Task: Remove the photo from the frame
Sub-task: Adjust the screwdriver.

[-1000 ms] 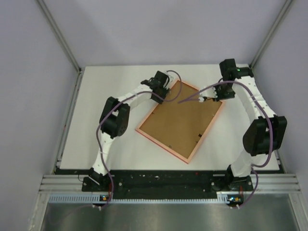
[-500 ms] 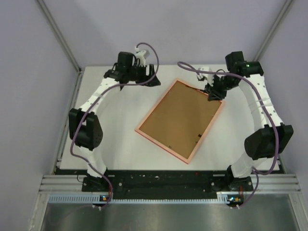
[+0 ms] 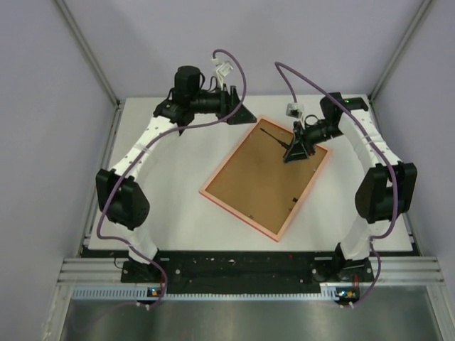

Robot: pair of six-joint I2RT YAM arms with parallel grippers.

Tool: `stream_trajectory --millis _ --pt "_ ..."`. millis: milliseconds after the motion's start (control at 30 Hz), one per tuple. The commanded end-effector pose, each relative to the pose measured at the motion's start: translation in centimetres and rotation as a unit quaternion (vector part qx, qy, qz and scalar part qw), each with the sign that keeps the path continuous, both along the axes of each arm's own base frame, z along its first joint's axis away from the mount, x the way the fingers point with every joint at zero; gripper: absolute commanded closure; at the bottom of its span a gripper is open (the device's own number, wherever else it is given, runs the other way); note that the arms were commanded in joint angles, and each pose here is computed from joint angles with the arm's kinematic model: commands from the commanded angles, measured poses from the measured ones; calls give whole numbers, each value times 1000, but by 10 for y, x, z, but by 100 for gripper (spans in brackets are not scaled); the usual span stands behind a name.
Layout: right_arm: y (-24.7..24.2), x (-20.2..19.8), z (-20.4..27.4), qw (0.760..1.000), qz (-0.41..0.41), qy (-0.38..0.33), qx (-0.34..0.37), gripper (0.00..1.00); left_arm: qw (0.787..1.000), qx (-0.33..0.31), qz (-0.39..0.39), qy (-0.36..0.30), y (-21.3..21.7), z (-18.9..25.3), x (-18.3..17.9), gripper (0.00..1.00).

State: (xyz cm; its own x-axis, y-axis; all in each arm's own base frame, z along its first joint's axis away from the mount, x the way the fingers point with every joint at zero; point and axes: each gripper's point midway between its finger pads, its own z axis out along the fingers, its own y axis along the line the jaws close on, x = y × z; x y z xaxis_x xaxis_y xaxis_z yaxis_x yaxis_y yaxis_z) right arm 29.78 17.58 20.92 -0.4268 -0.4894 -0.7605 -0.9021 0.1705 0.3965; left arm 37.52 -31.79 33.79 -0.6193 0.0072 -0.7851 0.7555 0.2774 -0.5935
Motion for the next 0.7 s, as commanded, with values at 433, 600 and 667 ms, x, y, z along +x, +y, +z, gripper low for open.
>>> stream_trajectory --millis 433,600,667 --pt "24 -42 42 988 6 102 111 100 995 26 -90 -28 -68 -5 -44 18" --pt "25 -43 46 988 7 100 115 100 995 37 -90 -25 -72 -15 -44 25" --pt "26 -43 47 988 8 100 115 100 995 37 -90 -26 -72 -15 -44 27"
